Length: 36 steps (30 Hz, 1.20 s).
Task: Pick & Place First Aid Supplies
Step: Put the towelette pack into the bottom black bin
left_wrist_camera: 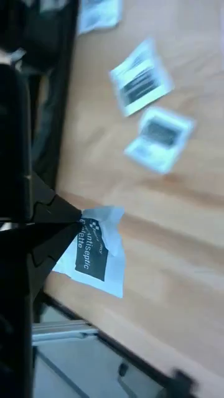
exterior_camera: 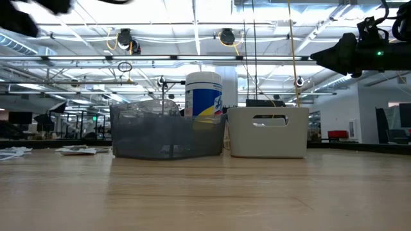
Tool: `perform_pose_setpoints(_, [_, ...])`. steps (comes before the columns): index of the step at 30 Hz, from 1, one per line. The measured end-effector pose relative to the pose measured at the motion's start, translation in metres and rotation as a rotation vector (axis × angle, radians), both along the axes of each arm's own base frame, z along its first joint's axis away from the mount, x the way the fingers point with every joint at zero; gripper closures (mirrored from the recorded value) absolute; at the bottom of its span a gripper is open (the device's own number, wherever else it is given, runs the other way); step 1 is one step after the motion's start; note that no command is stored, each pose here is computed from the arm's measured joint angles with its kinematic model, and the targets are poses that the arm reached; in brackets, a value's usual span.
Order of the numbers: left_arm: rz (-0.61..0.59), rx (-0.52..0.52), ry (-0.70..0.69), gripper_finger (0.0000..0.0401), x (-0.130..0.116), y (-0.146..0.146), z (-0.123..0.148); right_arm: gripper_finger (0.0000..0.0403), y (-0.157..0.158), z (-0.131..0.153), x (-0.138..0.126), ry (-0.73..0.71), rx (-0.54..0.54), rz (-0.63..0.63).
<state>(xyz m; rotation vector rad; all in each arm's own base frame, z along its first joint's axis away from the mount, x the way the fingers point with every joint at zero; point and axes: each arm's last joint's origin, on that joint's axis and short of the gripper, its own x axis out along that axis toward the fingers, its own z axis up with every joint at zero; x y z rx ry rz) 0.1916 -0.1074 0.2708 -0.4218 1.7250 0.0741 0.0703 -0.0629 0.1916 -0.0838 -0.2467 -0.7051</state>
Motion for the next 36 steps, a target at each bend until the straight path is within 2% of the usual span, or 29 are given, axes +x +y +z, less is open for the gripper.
perform_pose_setpoints(12, [0.028,0.033,-0.063,0.0401,0.090,0.076,0.018,0.0140,0.000,0.000,0.000,0.000,0.000,0.000])
perform_pose_setpoints(17, [0.052,0.033,-0.083,0.0401,0.119,0.106,0.024,0.0140,0.000,0.000,0.000,0.000,0.000,0.000])
perform_pose_setpoints(26, [0.099,0.065,-0.085,0.0401,0.151,0.150,0.033,0.0140,0.000,0.000,0.000,0.000,0.000,0.000])
perform_pose_setpoints(32, [0.089,0.131,-0.037,0.0401,0.165,0.152,0.010,0.0140,0.000,0.000,0.000,0.001,0.000,0.000])
perform_pose_setpoints(36, [0.080,0.144,-0.073,0.0401,0.176,0.151,-0.006,0.0140,0.000,0.000,0.000,0.000,0.000,0.000])
